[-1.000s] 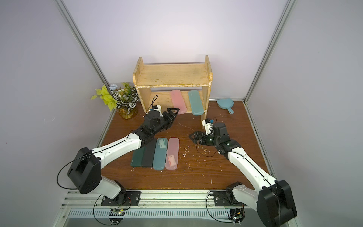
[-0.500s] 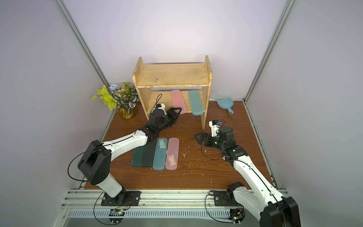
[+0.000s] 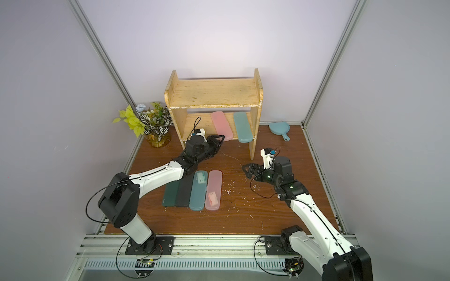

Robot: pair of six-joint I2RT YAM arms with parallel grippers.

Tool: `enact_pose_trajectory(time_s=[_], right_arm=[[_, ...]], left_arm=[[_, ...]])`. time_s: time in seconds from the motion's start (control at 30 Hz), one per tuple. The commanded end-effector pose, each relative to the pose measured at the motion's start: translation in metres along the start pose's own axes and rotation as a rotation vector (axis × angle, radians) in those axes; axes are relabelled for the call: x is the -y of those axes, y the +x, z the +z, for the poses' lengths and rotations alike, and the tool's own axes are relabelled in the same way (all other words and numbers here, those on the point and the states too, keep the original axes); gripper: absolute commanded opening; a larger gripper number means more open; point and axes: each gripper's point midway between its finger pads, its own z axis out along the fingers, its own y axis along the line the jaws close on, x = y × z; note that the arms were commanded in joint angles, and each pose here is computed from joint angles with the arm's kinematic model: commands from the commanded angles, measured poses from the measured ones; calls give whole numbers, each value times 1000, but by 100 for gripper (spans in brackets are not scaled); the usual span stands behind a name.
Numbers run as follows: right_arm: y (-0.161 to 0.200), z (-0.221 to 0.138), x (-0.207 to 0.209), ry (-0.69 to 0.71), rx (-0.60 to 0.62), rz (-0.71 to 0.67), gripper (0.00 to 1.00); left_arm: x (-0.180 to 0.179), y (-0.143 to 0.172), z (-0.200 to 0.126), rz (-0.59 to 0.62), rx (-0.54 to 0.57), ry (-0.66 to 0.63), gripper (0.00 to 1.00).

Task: Remove the pencil cases from the shelf
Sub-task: Pick up the pencil case from the shelf.

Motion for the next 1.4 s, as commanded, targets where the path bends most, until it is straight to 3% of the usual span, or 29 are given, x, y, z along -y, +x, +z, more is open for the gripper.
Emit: enact_pose_trajectory(time_s=[0.0,0.3,0.67,1.03,1.37], right_arm=[[-10,-5,-5,-10,46,-28,96],[-16,-11,-11,-27,81,-30,95],[-32,-13,-37,-156,126,18,91],[-42,-6,-79,-398,62,111,86],[-45,-2,-94,-469,43,158,85]], left_arm=[[14,-4,-2,9,7,38,27],[27,-8,-16,48,17,66,18],[31,-8,-52,80,10,120,11],[24,-11,-91,87,-19,188,4],[27,-5,-99,93,-79,287,2]])
